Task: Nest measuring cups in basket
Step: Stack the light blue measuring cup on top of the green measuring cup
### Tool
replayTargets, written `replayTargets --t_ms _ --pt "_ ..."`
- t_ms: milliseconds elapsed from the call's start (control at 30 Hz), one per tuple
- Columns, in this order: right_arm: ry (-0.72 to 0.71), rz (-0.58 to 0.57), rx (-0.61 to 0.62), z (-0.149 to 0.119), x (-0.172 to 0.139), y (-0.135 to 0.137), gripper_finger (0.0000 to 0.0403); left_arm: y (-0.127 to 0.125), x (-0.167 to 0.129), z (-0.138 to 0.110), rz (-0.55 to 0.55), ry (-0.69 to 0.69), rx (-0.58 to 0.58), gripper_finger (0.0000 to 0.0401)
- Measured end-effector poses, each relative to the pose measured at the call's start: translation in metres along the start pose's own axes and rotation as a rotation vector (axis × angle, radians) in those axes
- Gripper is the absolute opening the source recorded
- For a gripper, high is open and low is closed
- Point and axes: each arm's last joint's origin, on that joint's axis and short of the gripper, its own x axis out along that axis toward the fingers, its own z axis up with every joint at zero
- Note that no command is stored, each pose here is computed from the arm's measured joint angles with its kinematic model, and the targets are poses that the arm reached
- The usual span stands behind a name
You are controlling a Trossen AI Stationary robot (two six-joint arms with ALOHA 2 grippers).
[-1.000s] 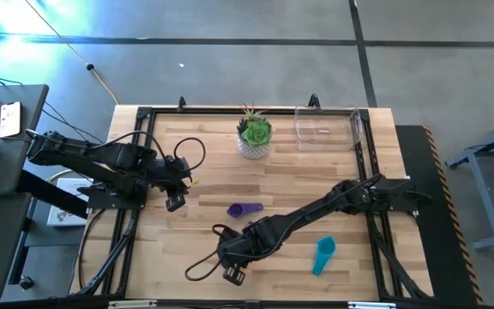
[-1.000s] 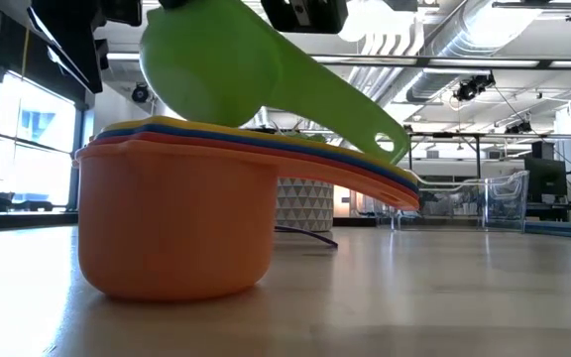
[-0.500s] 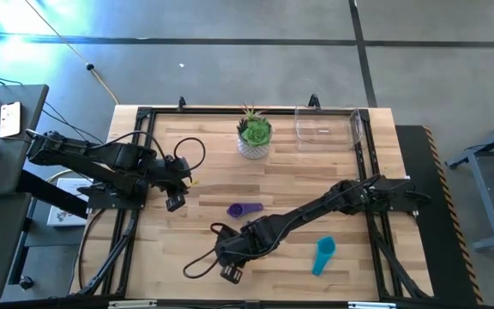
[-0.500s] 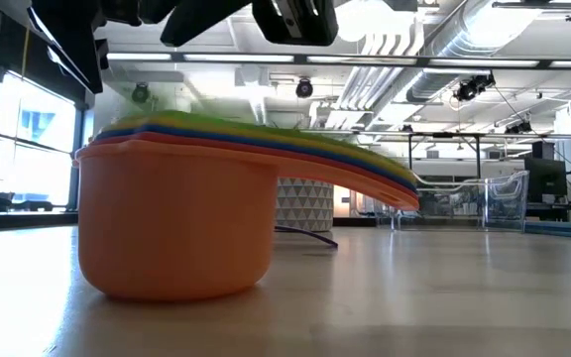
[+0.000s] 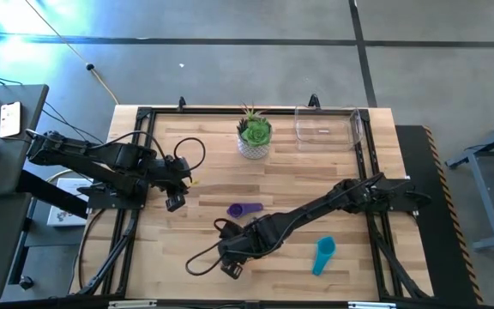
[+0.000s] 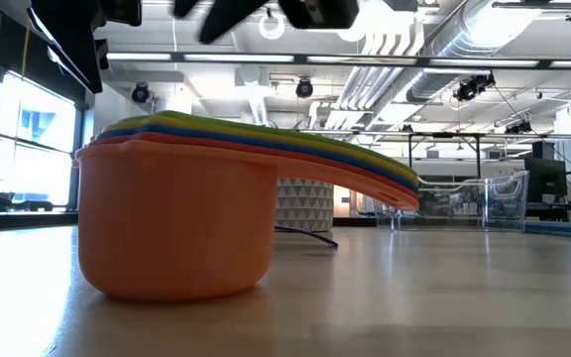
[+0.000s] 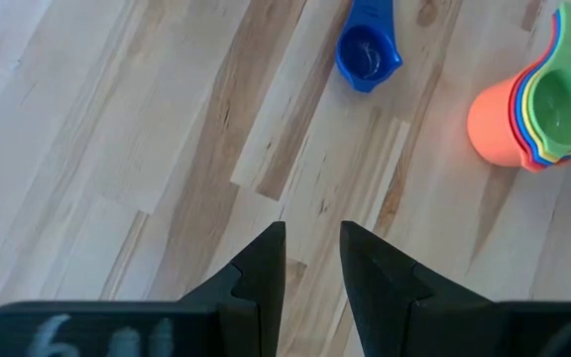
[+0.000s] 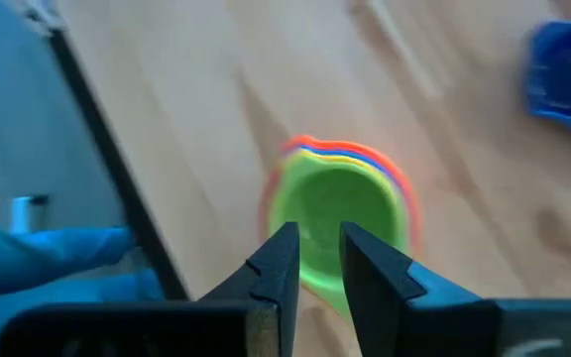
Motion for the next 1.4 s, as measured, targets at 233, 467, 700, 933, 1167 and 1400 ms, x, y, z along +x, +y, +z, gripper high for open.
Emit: replayTargets --t_ms 233,467,700,933,1167,1400 --pt "0.04 -0.208 0.064 -0.019 -0.016 -0.011 0.0068 0.0 0.0 0.0 0.0 0.0 0.0 0.009" --pt "0.063 -0.465 0.205 -0.041 -0.031 -0.025 0.0068 0.0 0.0 0.0 -0.001 0.0 -0.019 0.009" --pt "0.012 -0.476 0.248 -0.044 -0.032 -0.022 0.0068 0.0 0.0 0.0 -0.003 -0.004 -0.029 0.009" --pt "0.002 -0.481 0.212 -0.043 -0.032 -0.023 0.0068 -0.001 0.0 0.001 -0.009 -0.013 -0.039 0.009" --pt "0.005 -0.486 0.146 -0.043 -0.033 -0.023 0.0068 -0.001 0.0 0.002 -0.012 -0.017 -0.057 0.009" --pt "0.069 -0.596 0.213 -0.063 -0.04 -0.055 0.0068 -0.001 0.0 0.002 -0.013 -0.019 -0.085 0.009"
